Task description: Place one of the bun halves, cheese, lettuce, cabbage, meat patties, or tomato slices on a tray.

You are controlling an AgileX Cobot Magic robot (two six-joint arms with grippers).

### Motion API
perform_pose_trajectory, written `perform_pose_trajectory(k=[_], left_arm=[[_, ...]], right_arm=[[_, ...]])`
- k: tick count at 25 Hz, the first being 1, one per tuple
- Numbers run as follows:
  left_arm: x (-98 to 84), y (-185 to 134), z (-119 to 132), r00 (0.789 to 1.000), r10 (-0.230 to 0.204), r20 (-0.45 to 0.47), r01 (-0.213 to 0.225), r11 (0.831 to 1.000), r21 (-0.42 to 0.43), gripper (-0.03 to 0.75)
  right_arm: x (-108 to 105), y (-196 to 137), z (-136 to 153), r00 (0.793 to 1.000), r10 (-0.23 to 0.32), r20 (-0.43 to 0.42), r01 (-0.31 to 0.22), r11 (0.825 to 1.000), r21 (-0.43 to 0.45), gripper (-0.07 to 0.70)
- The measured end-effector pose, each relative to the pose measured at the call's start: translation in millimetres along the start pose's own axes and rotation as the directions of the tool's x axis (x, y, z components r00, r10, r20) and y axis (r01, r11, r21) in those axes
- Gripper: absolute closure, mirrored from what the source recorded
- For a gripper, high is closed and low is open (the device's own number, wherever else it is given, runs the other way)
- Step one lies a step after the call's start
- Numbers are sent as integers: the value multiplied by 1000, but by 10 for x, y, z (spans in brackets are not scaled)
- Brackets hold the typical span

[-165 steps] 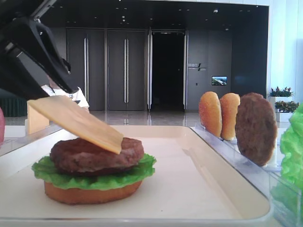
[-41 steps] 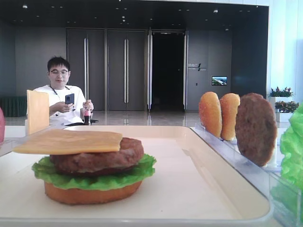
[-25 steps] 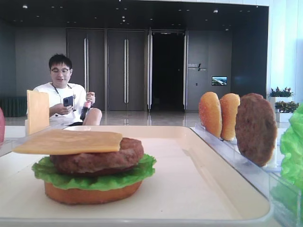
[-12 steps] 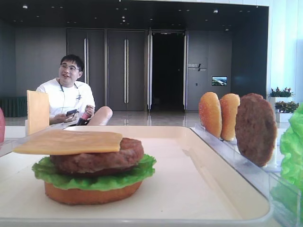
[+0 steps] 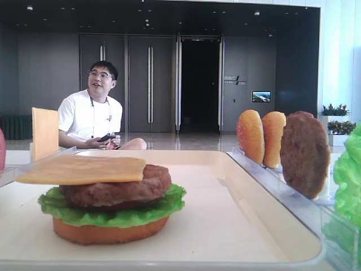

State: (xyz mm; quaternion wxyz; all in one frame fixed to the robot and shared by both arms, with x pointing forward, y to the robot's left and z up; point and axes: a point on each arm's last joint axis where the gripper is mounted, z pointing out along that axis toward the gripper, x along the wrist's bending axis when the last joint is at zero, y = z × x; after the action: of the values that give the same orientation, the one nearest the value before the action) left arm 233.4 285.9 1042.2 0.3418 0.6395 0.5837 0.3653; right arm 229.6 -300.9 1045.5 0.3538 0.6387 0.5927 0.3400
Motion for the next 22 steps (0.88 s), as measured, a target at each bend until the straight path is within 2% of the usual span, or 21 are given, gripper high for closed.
perform_pose_trajectory(k=[22], left_arm=[[-1, 0, 0, 1000, 0, 1, 0, 1000, 0, 146]], right_arm=[[0, 0, 0, 1000, 0, 0, 0, 1000, 0, 95]])
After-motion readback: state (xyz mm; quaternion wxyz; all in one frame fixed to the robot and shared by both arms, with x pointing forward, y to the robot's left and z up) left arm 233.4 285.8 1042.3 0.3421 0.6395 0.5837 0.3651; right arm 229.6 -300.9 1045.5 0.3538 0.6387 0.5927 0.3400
